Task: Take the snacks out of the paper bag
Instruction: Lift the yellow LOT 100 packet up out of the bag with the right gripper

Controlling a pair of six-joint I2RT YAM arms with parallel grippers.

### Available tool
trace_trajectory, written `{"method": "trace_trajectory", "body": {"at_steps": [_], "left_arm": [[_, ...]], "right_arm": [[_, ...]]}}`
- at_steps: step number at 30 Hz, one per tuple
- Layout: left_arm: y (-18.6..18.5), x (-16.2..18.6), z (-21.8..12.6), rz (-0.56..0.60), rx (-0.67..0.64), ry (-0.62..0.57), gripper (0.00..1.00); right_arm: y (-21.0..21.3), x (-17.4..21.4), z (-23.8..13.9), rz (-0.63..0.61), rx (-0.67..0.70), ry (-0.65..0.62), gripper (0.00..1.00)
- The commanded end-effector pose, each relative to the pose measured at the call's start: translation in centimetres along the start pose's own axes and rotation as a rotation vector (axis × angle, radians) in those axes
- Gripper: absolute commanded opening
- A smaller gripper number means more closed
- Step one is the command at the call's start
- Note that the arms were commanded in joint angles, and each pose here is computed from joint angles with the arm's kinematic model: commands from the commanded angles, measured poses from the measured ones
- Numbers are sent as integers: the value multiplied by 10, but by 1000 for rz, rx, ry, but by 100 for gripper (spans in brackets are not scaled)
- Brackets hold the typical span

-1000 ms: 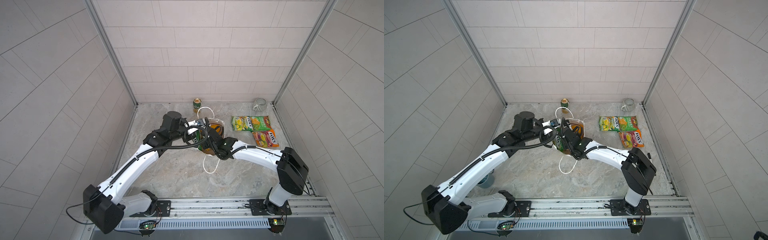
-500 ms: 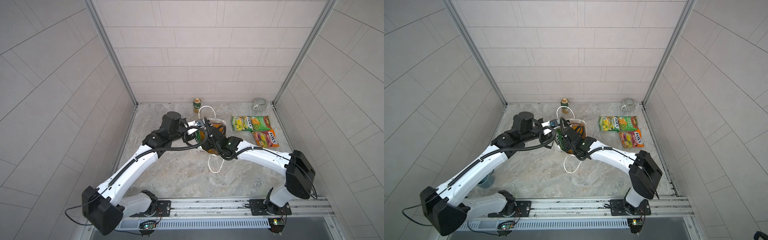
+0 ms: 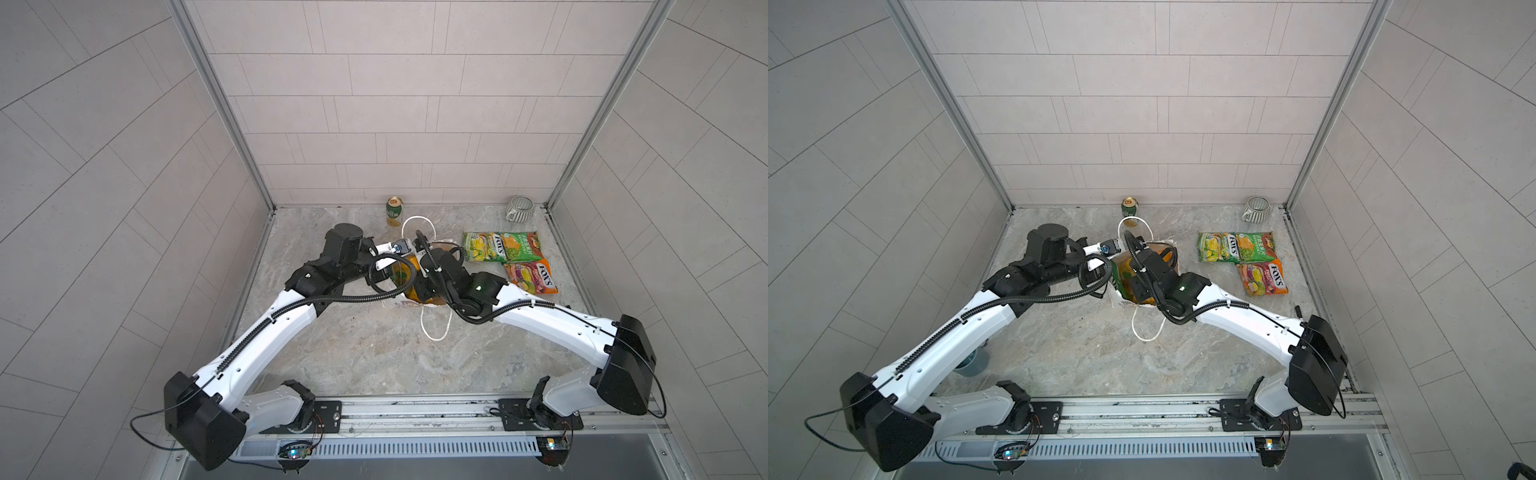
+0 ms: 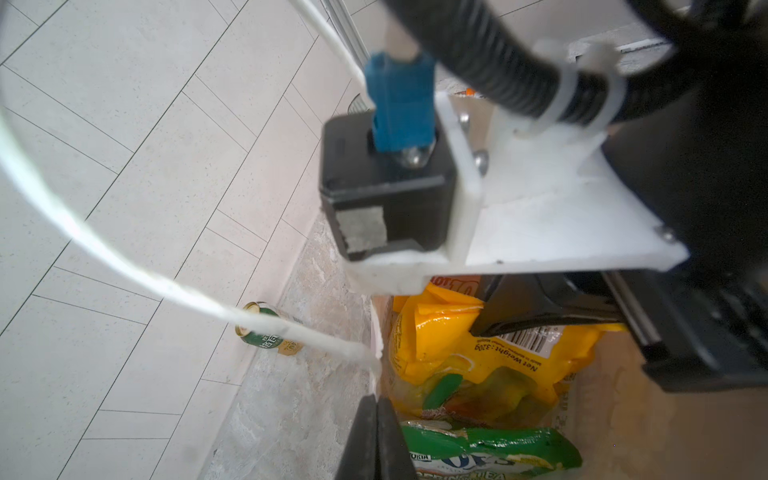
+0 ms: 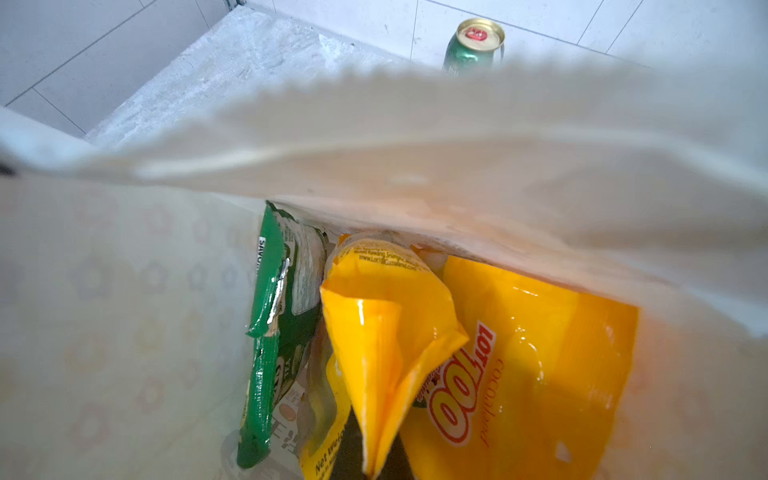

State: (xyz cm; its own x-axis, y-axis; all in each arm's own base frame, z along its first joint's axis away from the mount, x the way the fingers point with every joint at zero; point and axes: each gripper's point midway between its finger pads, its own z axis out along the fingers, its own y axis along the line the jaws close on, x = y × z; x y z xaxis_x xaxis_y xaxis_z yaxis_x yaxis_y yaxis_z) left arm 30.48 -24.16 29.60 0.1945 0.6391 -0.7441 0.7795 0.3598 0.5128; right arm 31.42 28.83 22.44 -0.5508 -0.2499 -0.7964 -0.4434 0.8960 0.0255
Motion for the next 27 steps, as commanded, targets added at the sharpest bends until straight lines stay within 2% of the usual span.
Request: {"method": "trace_trajectory", "body": {"at_steps": [1, 13, 27], "left_arm": [[0, -5, -4, 20, -10, -15, 0], [11, -1, -3, 0, -64, 12, 0], [22, 1, -3, -20, -119, 18, 0]], "right_arm": [[2, -57, -39, 24, -37, -174, 0], [10, -86, -83, -55, -118, -237, 0], [-3, -113, -127, -64, -145, -289, 0]]}}
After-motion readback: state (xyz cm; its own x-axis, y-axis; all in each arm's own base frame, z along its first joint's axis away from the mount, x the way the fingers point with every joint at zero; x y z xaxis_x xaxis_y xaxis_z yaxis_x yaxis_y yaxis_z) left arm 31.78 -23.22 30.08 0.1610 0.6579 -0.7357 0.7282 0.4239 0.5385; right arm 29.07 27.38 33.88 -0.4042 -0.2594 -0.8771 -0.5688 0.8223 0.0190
